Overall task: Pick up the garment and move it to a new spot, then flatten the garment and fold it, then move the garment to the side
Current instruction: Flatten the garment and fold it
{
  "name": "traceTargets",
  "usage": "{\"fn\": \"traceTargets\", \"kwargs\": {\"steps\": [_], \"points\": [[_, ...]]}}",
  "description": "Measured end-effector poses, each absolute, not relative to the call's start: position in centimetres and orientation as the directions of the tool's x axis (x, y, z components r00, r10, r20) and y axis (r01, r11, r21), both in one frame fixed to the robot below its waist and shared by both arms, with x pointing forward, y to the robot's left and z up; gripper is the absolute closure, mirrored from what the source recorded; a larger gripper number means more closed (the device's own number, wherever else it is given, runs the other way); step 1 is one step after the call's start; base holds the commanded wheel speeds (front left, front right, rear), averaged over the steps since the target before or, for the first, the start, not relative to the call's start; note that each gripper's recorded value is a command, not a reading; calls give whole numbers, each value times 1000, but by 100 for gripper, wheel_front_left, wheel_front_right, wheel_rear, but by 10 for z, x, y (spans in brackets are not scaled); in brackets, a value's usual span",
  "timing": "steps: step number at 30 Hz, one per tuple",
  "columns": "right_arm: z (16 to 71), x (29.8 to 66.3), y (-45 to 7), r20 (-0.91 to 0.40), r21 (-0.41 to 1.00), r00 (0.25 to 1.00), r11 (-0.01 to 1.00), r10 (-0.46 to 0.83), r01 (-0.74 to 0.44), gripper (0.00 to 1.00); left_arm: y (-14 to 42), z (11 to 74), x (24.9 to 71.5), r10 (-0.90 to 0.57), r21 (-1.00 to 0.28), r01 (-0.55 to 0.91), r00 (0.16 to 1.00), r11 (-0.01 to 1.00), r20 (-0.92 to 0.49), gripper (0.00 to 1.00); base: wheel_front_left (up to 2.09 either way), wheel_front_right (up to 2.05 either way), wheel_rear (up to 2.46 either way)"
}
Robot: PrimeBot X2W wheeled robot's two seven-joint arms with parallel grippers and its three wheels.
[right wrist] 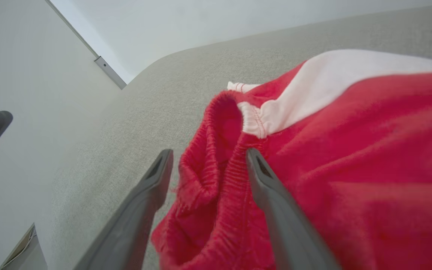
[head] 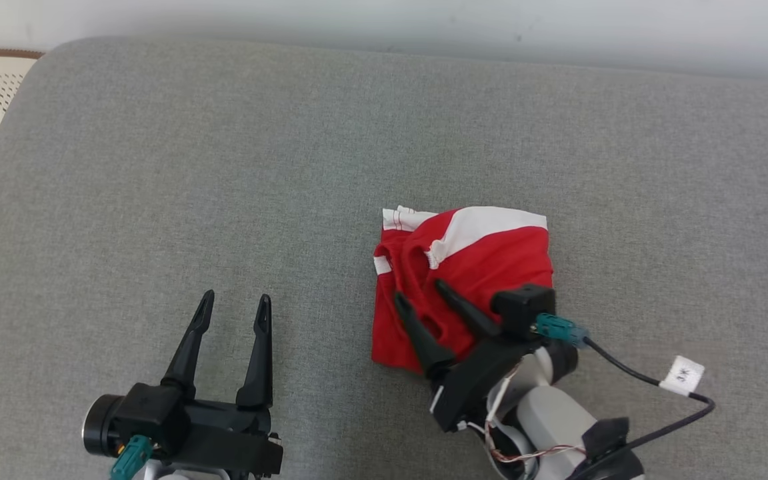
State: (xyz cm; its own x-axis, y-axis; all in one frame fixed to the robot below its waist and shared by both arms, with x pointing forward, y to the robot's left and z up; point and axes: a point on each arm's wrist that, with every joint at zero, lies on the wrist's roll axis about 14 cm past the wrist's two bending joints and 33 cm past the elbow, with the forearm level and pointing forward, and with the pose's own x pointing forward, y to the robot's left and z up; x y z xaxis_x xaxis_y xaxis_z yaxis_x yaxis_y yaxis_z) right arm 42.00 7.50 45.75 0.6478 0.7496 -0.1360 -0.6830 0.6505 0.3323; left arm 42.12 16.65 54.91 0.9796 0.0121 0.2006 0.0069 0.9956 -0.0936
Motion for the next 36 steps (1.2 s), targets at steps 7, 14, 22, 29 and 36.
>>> {"fn": "traceTargets", "kwargs": {"steps": [7, 14, 22, 29, 36], "points": [[471, 392, 108, -67, 369, 554, 537, 830, -759, 0, 167, 546, 425, 16, -90, 2, 981, 996, 195, 0, 0, 0, 0], [501, 403, 99, 61, 338, 592, 541, 804, -770, 0, 164, 547, 430, 7, -91, 11, 979, 996, 203, 0, 0, 0, 0], [535, 437, 27, 185, 275, 751, 700, 634, -659, 0, 159, 556, 437, -14, -64, 30, 972, 998, 235, 0, 0, 0, 0], [550, 443, -48, 210, 177, 856, 843, 472, -508, 0, 156, 567, 440, -29, -50, 43, 964, 998, 265, 0, 0, 0, 0], [547, 425, -94, 158, 71, 908, 913, 388, -403, 0, 153, 574, 433, -38, -45, 52, 962, 998, 272, 0, 0, 0, 0]]}}
